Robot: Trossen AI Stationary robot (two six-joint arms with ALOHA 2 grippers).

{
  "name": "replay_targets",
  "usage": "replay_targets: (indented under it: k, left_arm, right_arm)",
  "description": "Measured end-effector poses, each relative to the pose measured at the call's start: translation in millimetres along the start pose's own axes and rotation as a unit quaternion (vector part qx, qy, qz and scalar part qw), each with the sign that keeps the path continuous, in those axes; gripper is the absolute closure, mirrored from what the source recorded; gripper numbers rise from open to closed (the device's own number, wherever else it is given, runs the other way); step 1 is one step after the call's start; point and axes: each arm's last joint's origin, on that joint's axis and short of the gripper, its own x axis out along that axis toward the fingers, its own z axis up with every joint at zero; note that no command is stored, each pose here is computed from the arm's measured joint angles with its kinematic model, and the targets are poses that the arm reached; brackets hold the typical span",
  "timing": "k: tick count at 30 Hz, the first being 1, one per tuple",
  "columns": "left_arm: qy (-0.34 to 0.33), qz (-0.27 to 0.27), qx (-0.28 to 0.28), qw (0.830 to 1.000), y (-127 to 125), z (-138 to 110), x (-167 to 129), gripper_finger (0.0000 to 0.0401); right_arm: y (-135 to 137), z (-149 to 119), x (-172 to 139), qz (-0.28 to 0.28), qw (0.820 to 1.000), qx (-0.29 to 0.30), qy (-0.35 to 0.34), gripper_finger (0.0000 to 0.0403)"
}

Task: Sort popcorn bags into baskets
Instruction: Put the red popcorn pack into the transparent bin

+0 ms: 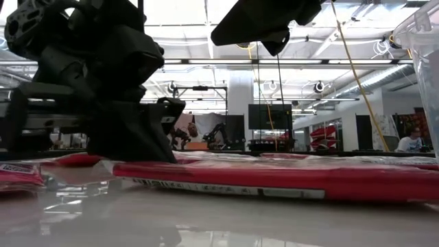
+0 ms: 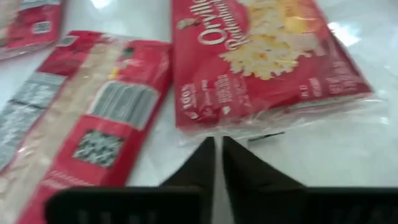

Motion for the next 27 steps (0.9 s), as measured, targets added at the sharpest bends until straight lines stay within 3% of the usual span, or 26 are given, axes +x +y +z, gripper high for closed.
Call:
replay_targets:
  k: [8,11,16,20,27]
  left_arm:
    - [0.01,0.086,0.006,0.996,7.7,8.1,-11.1,0.0398]
    - [-0.004,0.091,-0.004,0.996,10.2,19.7,-23.9,0.0398]
    - [-0.015,0.046,-0.164,0.985,21.2,26.0,-39.2,0.0377]
    - [-0.006,0.007,-0.251,0.968,13.5,23.6,-35.8,0.0335]
    - [-0.006,0.051,-0.34,0.939,-2.8,17.8,-23.1,0.0216]
  right_arm:
    - [-0.3,-1.0,0.0,-0.001,1.0,0.007,0.005,0.0403]
    - [-1.6,-3.0,0.1,-0.006,1.0,0.025,0.016,0.0403]
    - [-7.3,-4.0,1.4,-0.018,0.999,0.033,0.027,0.0403]
    - [-11.0,-2.5,2.6,-0.02,0.999,0.0,0.025,0.0403]
    - [-21.6,0.2,5.4,-0.032,0.998,-0.043,0.027,0.0403]
